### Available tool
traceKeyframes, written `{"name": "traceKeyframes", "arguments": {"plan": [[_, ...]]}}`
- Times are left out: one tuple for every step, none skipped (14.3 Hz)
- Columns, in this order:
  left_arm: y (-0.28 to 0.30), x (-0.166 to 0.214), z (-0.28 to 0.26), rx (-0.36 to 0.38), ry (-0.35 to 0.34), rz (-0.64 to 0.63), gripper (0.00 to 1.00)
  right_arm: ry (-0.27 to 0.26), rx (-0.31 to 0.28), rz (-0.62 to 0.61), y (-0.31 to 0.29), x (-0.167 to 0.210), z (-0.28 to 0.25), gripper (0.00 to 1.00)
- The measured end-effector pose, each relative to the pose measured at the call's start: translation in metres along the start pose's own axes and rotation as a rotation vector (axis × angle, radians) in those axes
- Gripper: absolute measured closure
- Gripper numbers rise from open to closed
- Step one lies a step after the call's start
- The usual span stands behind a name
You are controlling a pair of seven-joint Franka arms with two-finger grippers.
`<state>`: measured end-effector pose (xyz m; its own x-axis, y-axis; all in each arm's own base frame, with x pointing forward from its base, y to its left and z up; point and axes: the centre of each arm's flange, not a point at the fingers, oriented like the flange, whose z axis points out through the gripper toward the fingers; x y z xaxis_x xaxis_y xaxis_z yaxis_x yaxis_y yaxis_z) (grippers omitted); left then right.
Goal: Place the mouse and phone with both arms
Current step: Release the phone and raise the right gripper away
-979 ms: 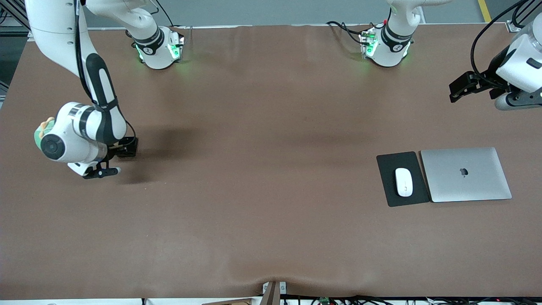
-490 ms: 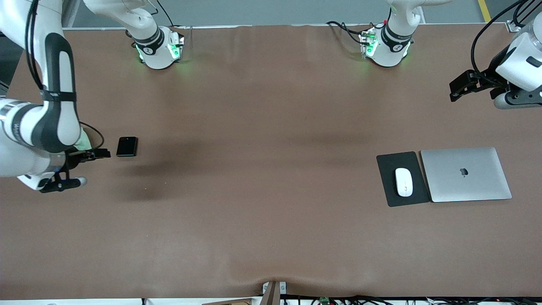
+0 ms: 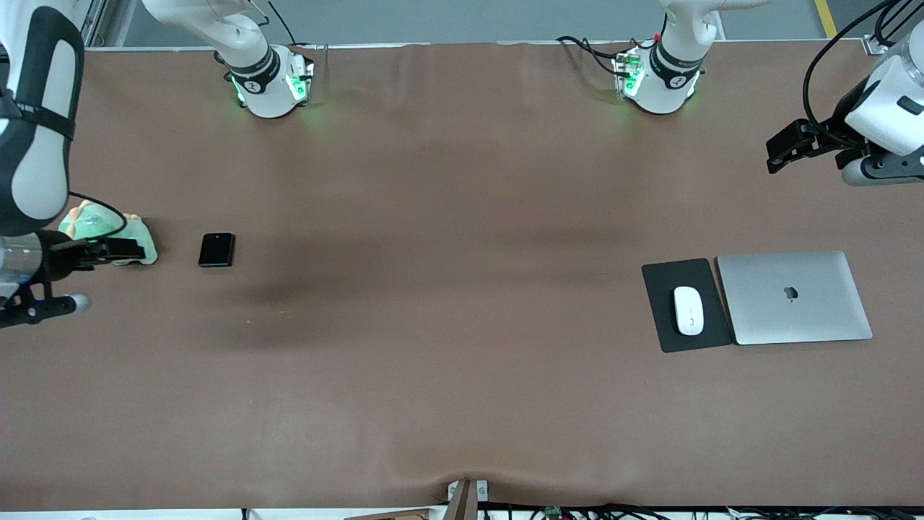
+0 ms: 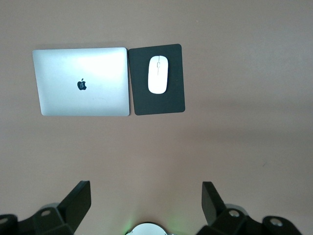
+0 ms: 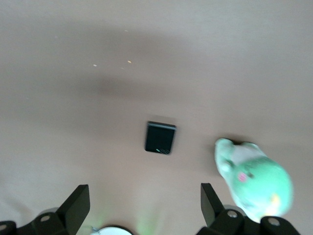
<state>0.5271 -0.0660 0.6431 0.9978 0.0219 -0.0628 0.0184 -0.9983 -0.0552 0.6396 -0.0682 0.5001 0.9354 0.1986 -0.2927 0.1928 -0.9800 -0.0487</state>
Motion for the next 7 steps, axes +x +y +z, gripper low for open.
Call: {"name": "traceKeyframes", "arguments": {"plan": [[0.0, 0.0, 0.0, 0.0, 0.0, 0.0, 0.0, 0.009, -0.032, 0.002, 0.0, -0.005, -0.016, 0.0], [0.0, 0.0, 0.0, 0.0, 0.0, 0.0, 0.0, 0.025, -0.058, 0.005, 0.0, -0.008, -0.03, 0.0], [0.0, 0.0, 0.0, 0.0, 0.0, 0.0, 0.0, 0.048, -0.08, 0.007, 0.0, -0.011, -0.044, 0.0], [0.0, 0.0, 0.0, 0.0, 0.0, 0.0, 0.0, 0.077, -0.096, 0.01, 0.001, -0.015, -0.058, 0.0], [0.0, 0.0, 0.0, 0.0, 0.0, 0.0, 0.0, 0.106, -0.109, 0.013, 0.002, -0.019, -0.073, 0.0], [0.0, 0.0, 0.0, 0.0, 0.0, 0.0, 0.0, 0.123, -0.114, 0.018, 0.004, -0.025, -0.084, 0.0], [0.0, 0.0, 0.0, 0.0, 0.0, 0.0, 0.0, 0.128, -0.112, 0.023, 0.005, -0.032, -0.092, 0.0]]}}
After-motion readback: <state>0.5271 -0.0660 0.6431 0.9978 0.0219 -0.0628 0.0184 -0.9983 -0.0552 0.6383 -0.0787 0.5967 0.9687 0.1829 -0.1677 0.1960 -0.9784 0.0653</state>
